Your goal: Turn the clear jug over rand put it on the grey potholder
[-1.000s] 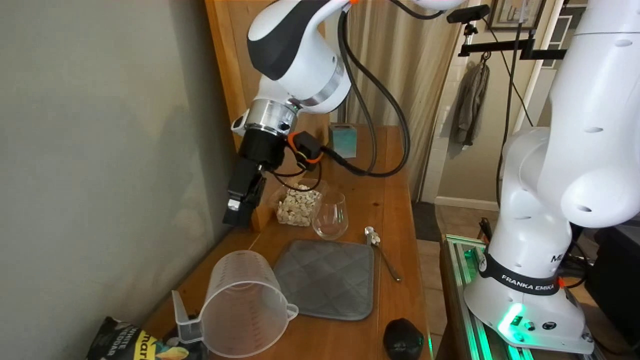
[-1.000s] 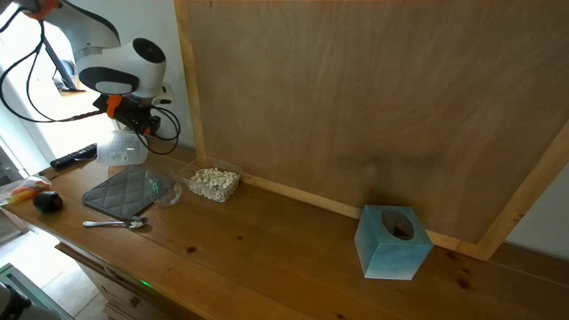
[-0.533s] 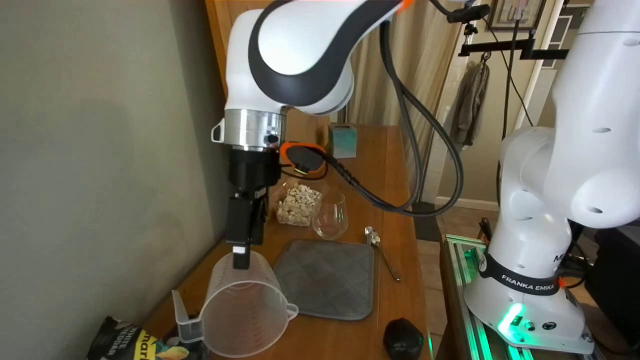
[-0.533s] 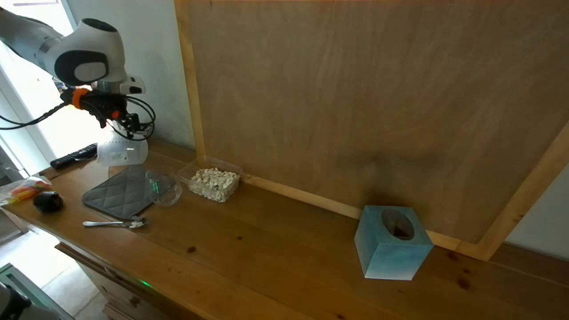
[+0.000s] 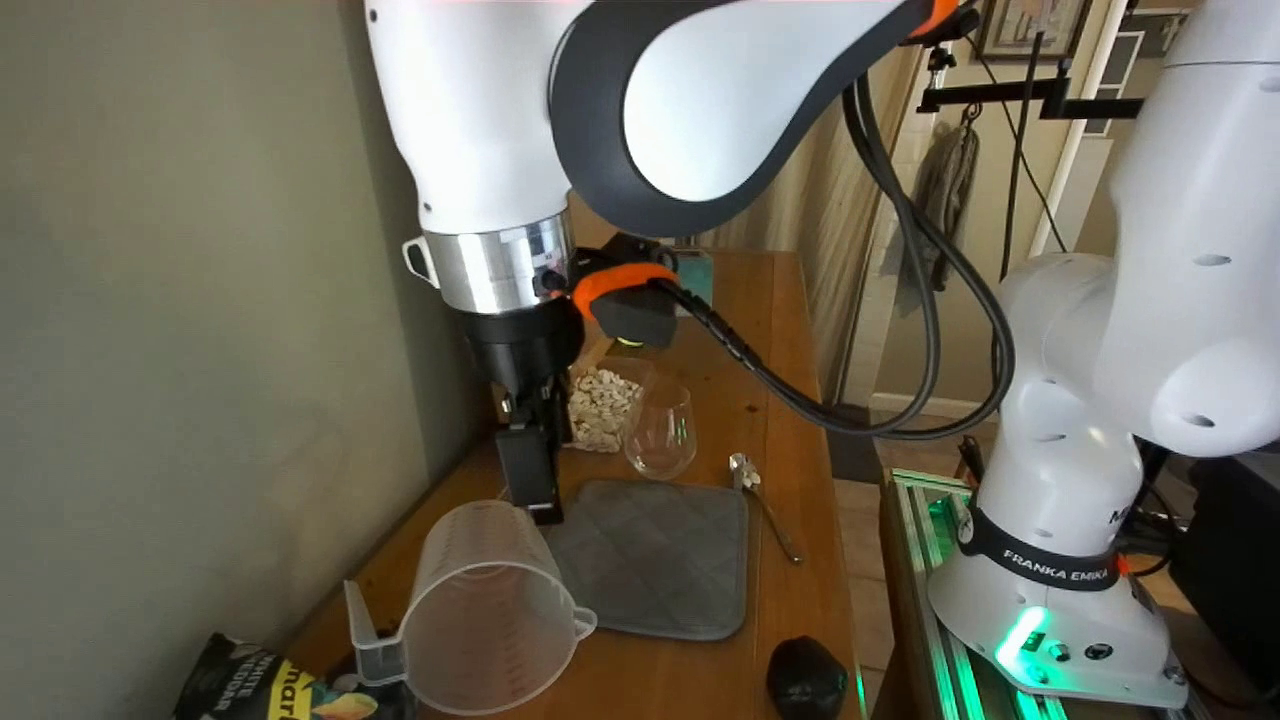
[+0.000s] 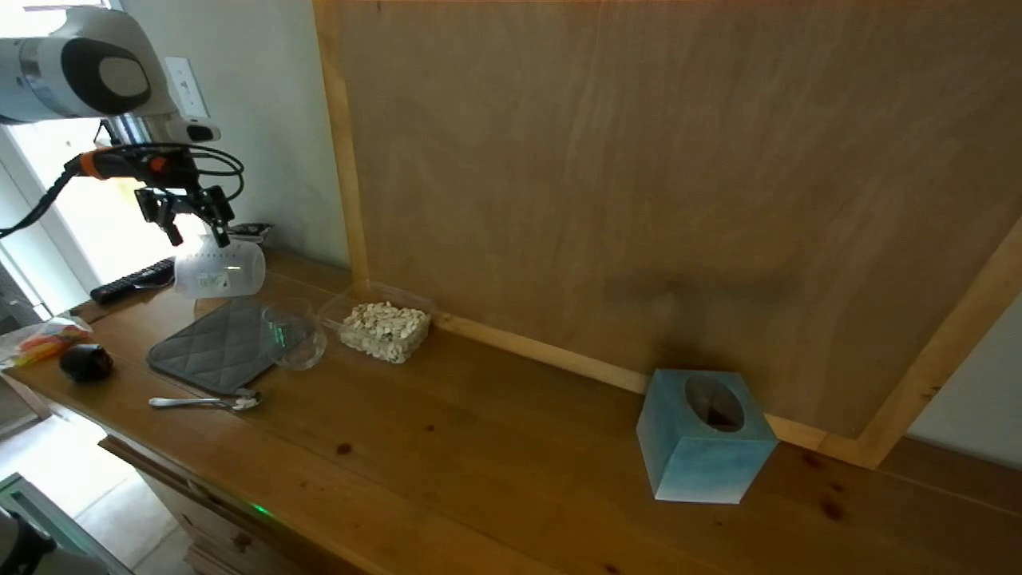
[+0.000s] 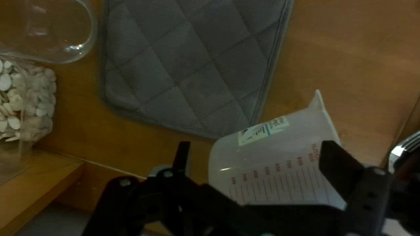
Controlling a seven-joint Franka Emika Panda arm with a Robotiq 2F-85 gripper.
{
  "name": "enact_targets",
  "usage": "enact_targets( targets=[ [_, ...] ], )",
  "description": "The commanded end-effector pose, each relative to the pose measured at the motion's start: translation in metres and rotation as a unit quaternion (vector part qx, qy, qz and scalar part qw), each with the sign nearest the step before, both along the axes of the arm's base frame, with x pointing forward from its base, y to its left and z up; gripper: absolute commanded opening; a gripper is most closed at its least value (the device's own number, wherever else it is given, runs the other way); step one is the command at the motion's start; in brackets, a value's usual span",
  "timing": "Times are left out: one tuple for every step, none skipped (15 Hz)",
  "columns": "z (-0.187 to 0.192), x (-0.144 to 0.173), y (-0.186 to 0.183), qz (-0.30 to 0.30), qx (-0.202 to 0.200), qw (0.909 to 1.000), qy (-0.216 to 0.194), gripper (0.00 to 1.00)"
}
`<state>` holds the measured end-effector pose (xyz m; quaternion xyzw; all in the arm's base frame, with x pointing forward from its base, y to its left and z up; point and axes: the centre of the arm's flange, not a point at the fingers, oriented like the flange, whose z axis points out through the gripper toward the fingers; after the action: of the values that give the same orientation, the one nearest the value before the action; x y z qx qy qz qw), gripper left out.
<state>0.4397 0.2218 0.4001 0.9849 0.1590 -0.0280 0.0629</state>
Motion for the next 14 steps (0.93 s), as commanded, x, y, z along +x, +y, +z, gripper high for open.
enact_targets(
  targets=[
    [0.012, -0.002, 0.012, 0.005, -0.034, 0.9994, 0.01, 1.0],
    [0.013, -0.004, 0.015, 0.008, -0.034, 0.9993, 0.014, 1.0],
    [0.012, -0.005, 0.019, 0.012, -0.034, 0.9992, 0.02, 1.0],
    [0.013, -0.004, 0.023, 0.014, -0.033, 0.9991, 0.022, 1.0],
    [0.013, -0.005, 0.027, 0.016, -0.033, 0.999, 0.024, 1.0],
    [0.008, 0.001, 0.04, 0.013, -0.034, 0.9989, 0.028, 1.0],
    [0.005, 0.005, 0.049, 0.017, -0.033, 0.9989, 0.029, 1.0],
    [0.002, 0.005, 0.056, 0.018, -0.03, 0.9989, 0.032, 1.0],
    [-0.002, 0.007, 0.062, 0.019, -0.029, 0.9988, 0.035, 1.0],
    [-0.007, 0.01, 0.068, 0.021, -0.028, 0.9987, 0.039, 1.0],
    [-0.013, 0.011, 0.073, 0.023, -0.03, 0.9984, 0.042, 1.0],
    [-0.016, 0.014, 0.076, 0.025, -0.032, 0.9982, 0.043, 1.0],
    [-0.02, 0.015, 0.078, 0.024, -0.035, 0.9982, 0.044, 1.0],
    [-0.022, 0.017, 0.08, 0.024, -0.036, 0.9981, 0.044, 1.0]
  ],
)
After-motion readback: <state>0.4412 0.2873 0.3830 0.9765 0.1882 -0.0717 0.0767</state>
